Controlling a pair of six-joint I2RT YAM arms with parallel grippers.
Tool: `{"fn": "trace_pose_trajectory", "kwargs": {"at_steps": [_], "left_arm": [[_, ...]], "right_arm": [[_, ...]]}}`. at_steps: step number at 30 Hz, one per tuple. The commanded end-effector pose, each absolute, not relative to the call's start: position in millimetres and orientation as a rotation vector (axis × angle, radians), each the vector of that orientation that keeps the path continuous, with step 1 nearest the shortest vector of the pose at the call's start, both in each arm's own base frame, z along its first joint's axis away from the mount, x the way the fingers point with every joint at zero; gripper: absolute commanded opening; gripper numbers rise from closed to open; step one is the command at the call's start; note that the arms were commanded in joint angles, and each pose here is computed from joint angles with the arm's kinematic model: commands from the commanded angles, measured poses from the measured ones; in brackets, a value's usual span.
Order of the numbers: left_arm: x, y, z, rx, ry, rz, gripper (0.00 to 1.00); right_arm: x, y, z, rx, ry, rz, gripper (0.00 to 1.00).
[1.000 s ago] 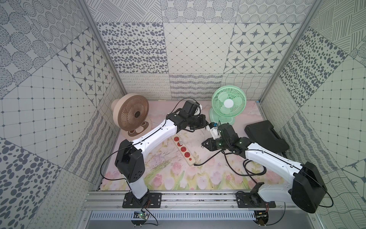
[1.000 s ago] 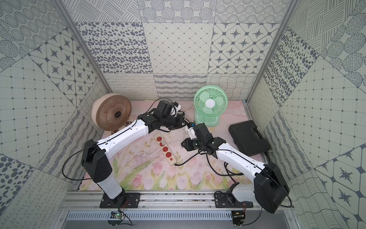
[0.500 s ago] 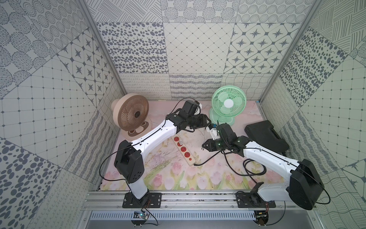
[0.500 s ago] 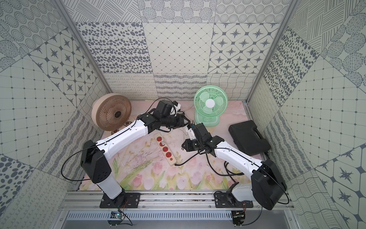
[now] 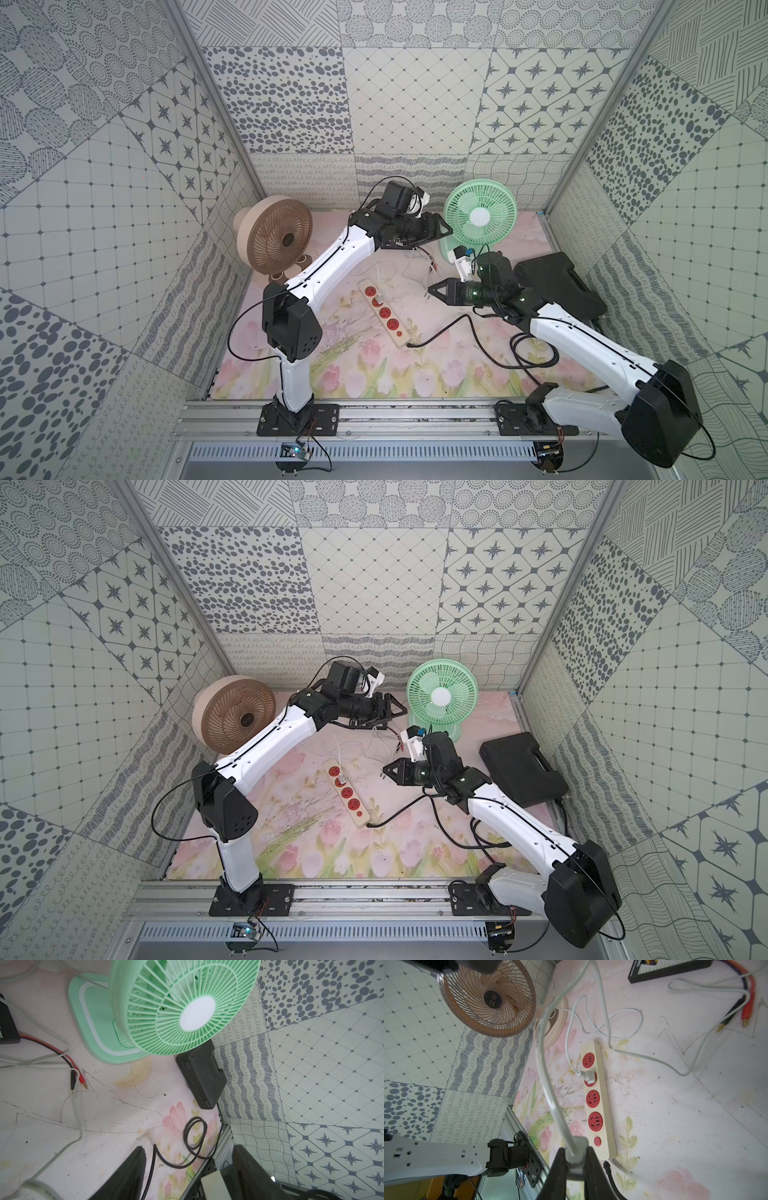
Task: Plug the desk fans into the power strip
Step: Pick up the plug from the center of the board, then insert the plug into the socket.
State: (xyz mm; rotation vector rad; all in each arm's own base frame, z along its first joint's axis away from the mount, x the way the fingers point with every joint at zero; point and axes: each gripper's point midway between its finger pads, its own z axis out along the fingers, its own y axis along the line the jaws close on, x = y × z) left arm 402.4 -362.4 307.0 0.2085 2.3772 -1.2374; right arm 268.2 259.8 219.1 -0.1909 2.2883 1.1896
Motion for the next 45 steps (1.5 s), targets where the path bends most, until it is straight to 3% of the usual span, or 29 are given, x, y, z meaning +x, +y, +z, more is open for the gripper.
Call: {"fn": "trace_pose_trajectory", "kwargs": {"at_steps": [1,9,16,19,30,45], "left_arm": [[391,-356,315,0.267,2.415,-1.264,0.71],[375,-328,322,0.225,2.385,-1.169,0.75],[351,-293,325,0.147,2.308,-1.174,0.79],[336,-276,304,0.091,2.321,-1.132,0.8],[285,-206,242,-0.085,2.238,-0.952,0.81],[264,-156,196,-0.149,2.053,-0.796,0.81]], "right_arm": [[273,259,255,-0.128,2.147,1.353,0.0],[299,217,293,0.128,1.964,1.464,0.0],[305,164,346,0.246,1.742,1.32,0.0],[301,148,352,0.269,1.668,1.227,0.0],[289,209,244,0.01,1.9,1.216,0.0],[288,259,203,-0.173,1.997,1.215,0.0]]}}
